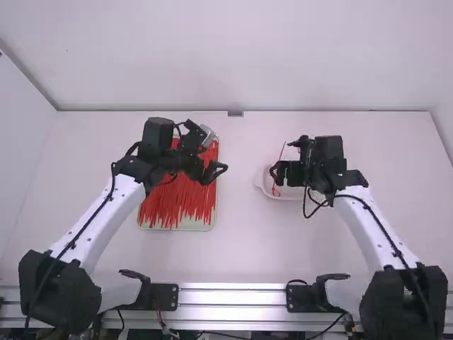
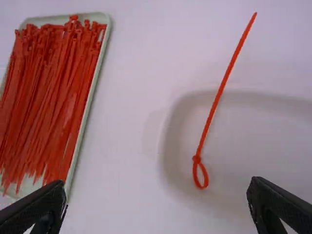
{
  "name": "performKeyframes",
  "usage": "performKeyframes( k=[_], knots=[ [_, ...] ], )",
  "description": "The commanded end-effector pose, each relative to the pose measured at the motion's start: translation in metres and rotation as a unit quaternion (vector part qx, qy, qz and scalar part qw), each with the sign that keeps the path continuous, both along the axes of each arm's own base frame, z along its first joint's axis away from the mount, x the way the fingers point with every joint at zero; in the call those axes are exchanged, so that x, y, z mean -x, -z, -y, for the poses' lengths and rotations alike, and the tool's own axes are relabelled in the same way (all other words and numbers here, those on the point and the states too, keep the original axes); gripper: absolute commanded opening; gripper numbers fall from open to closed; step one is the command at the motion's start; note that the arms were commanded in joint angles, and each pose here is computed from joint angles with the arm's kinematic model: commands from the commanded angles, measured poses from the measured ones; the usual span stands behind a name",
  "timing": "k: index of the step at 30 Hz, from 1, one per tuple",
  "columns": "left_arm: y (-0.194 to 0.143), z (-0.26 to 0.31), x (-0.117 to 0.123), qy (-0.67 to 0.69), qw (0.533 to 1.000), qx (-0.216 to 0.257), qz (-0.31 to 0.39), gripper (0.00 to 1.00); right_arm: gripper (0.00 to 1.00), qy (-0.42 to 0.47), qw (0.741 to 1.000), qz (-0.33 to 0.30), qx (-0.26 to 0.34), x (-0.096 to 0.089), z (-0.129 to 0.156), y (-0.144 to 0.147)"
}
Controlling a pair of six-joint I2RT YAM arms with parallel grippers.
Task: Fasten the cable tie
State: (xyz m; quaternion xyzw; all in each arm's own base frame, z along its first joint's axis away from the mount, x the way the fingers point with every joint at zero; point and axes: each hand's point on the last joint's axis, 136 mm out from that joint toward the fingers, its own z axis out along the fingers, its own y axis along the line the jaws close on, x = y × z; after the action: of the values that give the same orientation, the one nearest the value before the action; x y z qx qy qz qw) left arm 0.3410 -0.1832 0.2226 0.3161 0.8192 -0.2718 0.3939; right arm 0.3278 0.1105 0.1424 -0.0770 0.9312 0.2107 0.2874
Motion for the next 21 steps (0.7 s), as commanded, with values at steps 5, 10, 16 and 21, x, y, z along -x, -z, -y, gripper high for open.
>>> performKeyframes(
  k=[5, 10, 16, 21],
  knots=[
    [0.005, -0.003, 0.006, -0.017, 1.0, 0.006, -0.024, 0.99, 0.99, 0.004, 0.999, 0.024, 0.044, 0.01, -0.002, -0.018],
    [0.004, -0.019, 0.0, -0.055, 0.998, 0.008, -0.016, 0.96, 0.96, 0.017, 0.996, 0.044, 0.071, 0.009, 0.013, -0.017],
    [0.001, -0.054, -0.009, -0.135, 0.991, 0.016, 0.001, 0.89, 0.89, 0.051, 0.988, 0.09, 0.114, 0.005, 0.048, -0.02],
    [-0.003, -0.093, -0.014, -0.219, 0.975, 0.025, 0.024, 0.81, 0.81, 0.117, 0.975, 0.124, 0.141, 0.004, 0.086, -0.023]
  ],
)
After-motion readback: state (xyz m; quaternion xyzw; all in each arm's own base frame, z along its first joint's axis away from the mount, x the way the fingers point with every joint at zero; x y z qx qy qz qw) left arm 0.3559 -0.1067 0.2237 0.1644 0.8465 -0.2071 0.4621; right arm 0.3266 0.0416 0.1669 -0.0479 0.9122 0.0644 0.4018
